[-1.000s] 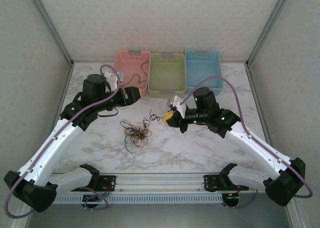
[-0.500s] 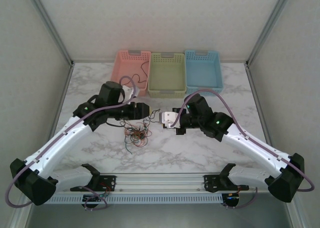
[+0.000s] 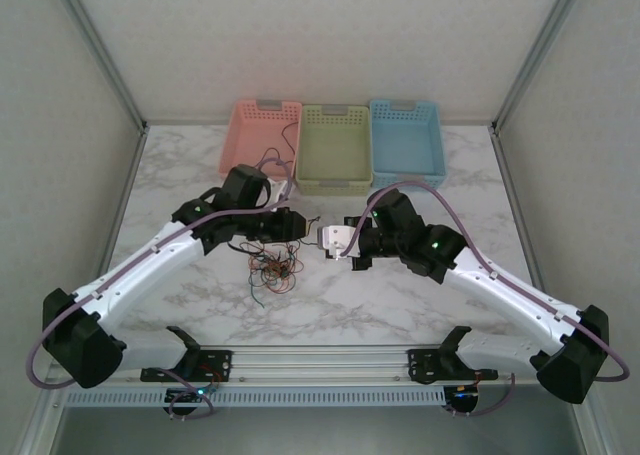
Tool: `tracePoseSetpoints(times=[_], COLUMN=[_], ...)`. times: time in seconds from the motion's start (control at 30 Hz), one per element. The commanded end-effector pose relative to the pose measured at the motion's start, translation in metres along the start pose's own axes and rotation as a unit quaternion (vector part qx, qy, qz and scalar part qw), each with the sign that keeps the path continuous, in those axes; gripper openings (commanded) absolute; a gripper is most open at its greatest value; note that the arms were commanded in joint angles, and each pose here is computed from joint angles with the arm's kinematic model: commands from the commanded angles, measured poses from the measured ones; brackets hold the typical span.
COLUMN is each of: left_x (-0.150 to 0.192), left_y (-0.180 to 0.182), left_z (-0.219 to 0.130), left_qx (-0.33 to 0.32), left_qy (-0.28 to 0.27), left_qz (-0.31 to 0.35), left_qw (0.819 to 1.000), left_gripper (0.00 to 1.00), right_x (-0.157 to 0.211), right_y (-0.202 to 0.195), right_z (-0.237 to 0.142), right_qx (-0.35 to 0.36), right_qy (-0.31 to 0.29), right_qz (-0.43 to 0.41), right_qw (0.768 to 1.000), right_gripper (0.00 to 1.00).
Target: Untangle the cables
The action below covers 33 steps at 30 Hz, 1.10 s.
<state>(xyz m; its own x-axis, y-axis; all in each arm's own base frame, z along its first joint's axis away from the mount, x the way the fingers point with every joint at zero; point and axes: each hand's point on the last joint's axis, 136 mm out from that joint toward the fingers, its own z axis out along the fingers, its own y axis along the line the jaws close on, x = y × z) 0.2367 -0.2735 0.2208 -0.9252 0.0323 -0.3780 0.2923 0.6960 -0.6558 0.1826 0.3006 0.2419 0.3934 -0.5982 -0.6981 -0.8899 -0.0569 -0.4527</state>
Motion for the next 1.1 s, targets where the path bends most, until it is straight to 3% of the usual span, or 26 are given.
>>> tracePoseSetpoints(times=[0.0,0.03,0.07,0.37,0.5,0.73,0.87,1.07], left_x=[-0.006,-0.008,-0.011,-0.058,-0.084,-0.141,-0.156,-0.162], left_y=[-0.003,-0.003,-0.001,-0.056,-0.07,-0.019,0.016,0.06], left_z=[0.002,0.002,0.0,-0.026,-0.057,-0.157,-0.213,-0.24], left_qx=[0.002,-0.002,-0.009,0.059,0.053,0.015,-0.052,-0.075], left_qy=[-0.012,-0.016,-0.022,-0.085,-0.125,-0.235,-0.282,-0.305], left_qz=[0.003,0.001,-0.003,-0.014,-0.005,-0.072,-0.091,-0.135], left_qw=[1.0,1.0,1.0,0.995,0.991,0.969,0.954,0.94], left_gripper=[0.09,0.01,0.0,0.0,0.0,0.0,0.0,0.0], right_x=[-0.004,-0.003,-0.001,0.036,0.049,0.081,0.087,0.08], right_y=[0.002,0.003,0.003,0.033,0.042,0.051,0.052,0.047], right_z=[-0.006,-0.005,-0.004,0.03,0.038,0.045,0.045,0.041], right_qx=[0.002,0.0,-0.001,-0.053,-0.063,-0.057,-0.056,-0.045], right_qy=[0.001,0.003,0.005,0.09,0.106,0.153,0.167,0.153], right_qz=[-0.008,-0.008,-0.007,-0.021,-0.011,-0.004,-0.009,-0.013], right_qw=[1.0,1.0,1.0,0.994,0.992,0.987,0.984,0.987], right_gripper=[0.0,0.0,0.0,0.0,0.0,0.0,0.0,0.0])
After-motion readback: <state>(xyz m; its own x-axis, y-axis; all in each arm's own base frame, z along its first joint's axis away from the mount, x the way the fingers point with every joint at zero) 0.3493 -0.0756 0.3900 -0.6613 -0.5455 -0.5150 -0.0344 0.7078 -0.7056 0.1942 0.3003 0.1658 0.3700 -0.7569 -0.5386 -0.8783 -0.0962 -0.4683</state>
